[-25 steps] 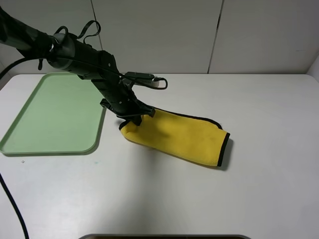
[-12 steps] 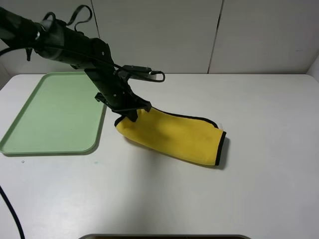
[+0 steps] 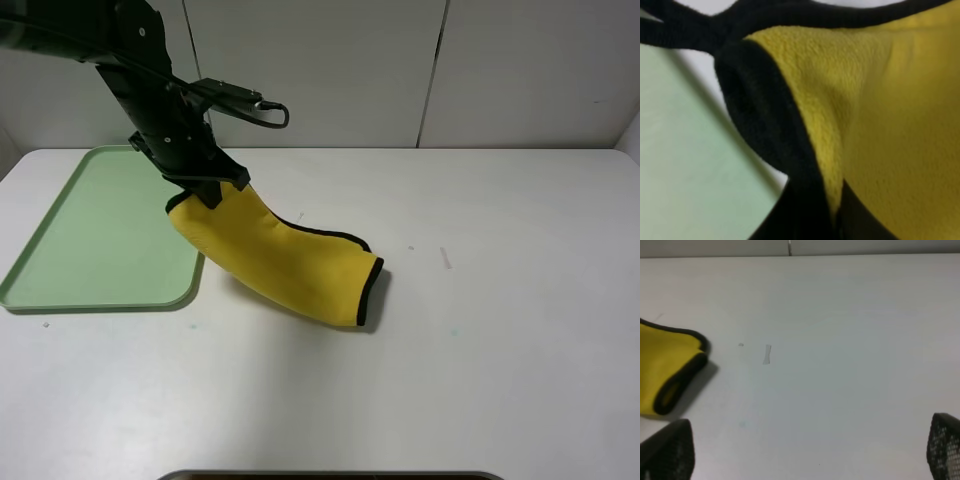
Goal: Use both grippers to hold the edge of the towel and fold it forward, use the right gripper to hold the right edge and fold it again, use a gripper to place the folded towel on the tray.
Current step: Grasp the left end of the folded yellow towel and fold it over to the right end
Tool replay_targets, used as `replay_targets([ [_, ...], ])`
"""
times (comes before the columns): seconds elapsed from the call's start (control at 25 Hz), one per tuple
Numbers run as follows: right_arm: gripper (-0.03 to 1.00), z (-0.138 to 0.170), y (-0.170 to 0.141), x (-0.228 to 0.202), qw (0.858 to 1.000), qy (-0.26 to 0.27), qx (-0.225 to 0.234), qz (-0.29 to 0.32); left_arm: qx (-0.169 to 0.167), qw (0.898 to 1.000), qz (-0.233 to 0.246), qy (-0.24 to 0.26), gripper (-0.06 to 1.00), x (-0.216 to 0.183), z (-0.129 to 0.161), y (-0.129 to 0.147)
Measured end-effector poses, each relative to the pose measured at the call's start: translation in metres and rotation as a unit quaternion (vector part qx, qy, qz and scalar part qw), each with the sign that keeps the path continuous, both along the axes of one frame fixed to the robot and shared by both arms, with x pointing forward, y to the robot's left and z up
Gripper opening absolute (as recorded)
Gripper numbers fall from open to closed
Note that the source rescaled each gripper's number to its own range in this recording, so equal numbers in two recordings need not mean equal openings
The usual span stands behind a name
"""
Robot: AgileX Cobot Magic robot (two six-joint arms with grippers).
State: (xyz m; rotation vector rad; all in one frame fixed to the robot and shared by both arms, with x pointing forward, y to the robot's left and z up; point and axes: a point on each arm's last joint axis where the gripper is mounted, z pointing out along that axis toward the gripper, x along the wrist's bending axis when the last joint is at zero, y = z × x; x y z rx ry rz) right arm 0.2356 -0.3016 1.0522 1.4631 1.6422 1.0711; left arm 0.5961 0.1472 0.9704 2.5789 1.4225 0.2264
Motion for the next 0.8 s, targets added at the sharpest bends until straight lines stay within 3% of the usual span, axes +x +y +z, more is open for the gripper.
replay_targets([
  [0.16, 1.0, 0.0, 0.0, 0.0, 1.0, 0.0, 0.0, 0.0, 0.046, 0.999, -0.017, -0.01, 0.05, -0.004, 0.015, 0.011],
  [0.32, 1.0, 0.0, 0.0, 0.0, 1.0, 0.0, 0.0, 0.0, 0.061, 0.998, -0.021, -0.009, 0.05, -0.006, 0.018, 0.014],
  [0.4, 1.0, 0.0, 0.0, 0.0, 1.0, 0.0, 0.0, 0.0, 0.059, 0.998, -0.02, -0.008, 0.05, -0.006, 0.018, 0.013],
  [0.64, 1.0, 0.0, 0.0, 0.0, 1.0, 0.0, 0.0, 0.0, 0.01, 1.0, -0.005, 0.01, 0.05, -0.01, 0.014, 0.0],
  [0.8, 1.0, 0.0, 0.0, 0.0, 1.0, 0.0, 0.0, 0.0, 0.008, 1.0, -0.023, 0.017, 0.05, -0.016, 0.002, -0.022],
])
